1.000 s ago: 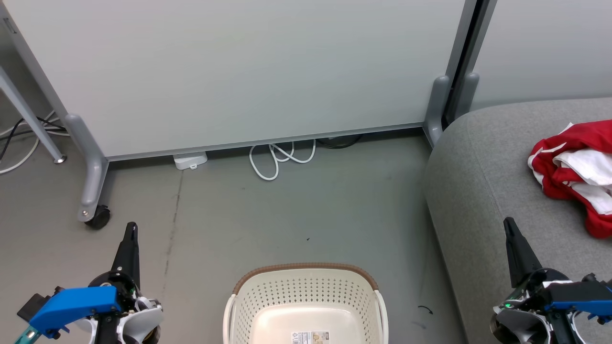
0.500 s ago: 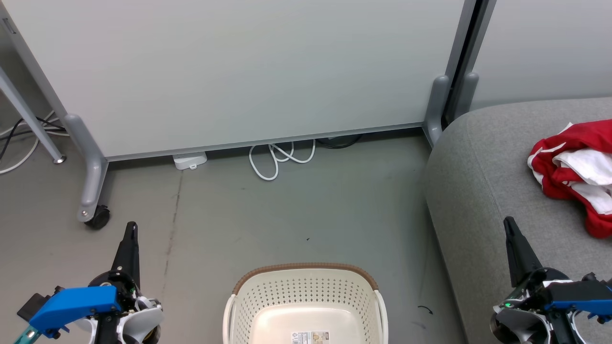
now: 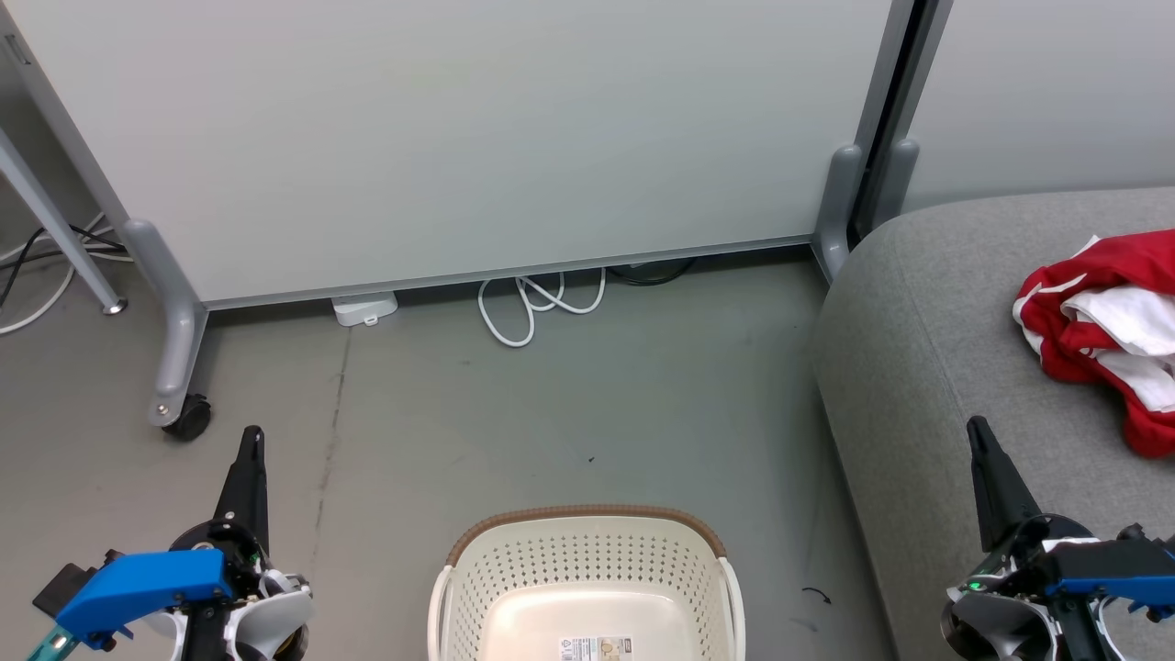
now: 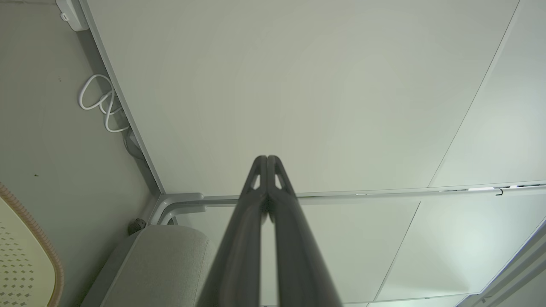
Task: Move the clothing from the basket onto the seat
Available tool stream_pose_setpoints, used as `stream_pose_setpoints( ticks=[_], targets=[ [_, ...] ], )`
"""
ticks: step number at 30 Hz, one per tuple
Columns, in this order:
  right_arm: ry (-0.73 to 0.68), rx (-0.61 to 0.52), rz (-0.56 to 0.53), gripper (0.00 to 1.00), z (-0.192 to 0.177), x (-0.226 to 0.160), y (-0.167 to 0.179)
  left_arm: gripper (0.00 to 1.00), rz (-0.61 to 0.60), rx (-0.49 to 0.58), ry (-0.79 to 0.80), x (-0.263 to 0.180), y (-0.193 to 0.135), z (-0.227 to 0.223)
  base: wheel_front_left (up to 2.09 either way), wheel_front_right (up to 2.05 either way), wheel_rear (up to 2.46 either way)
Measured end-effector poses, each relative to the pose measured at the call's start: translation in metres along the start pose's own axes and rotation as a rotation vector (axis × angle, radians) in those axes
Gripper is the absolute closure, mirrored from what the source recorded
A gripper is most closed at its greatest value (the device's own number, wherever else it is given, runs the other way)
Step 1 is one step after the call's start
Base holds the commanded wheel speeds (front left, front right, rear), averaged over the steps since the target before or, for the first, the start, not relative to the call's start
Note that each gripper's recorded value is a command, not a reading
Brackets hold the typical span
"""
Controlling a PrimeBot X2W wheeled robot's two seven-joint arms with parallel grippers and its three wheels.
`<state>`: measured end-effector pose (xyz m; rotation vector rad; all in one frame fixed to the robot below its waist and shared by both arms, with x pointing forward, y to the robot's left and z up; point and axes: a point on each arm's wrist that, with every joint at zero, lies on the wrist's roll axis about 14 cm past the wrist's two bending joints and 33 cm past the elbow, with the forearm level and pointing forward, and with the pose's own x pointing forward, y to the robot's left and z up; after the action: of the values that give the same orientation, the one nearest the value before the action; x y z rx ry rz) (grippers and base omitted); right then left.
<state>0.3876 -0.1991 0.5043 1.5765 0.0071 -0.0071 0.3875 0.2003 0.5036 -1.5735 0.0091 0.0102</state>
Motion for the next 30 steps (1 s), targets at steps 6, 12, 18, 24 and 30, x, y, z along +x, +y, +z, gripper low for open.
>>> stream_pose_setpoints(
  ticks=[6, 12, 18, 24, 30],
  targets=[
    [0.0, 0.0, 0.0, 1.0, 0.0, 0.0, 0.0, 1.0, 0.0, 0.0, 0.0, 0.0, 0.0, 0.0, 0.0, 0.0, 0.0],
    [0.0, 0.0, 0.0, 1.0, 0.0, 0.0, 0.0, 1.0, 0.0, 0.0, 0.0, 0.0, 0.0, 0.0, 0.0, 0.0, 0.0],
    [0.0, 0.0, 0.0, 1.0, 0.0, 0.0, 0.0, 1.0, 0.0, 0.0, 0.0, 0.0, 0.0, 0.0, 0.0, 0.0, 0.0],
    [0.0, 0.0, 0.0, 1.0, 0.0, 0.0, 0.0, 1.0, 0.0, 0.0, 0.0, 0.0, 0.0, 0.0, 0.0, 0.0, 0.0],
    [0.0, 0.0, 0.0, 1.0, 0.0, 0.0, 0.0, 1.0, 0.0, 0.0, 0.0, 0.0, 0.0, 0.0, 0.0, 0.0, 0.0]
  ],
)
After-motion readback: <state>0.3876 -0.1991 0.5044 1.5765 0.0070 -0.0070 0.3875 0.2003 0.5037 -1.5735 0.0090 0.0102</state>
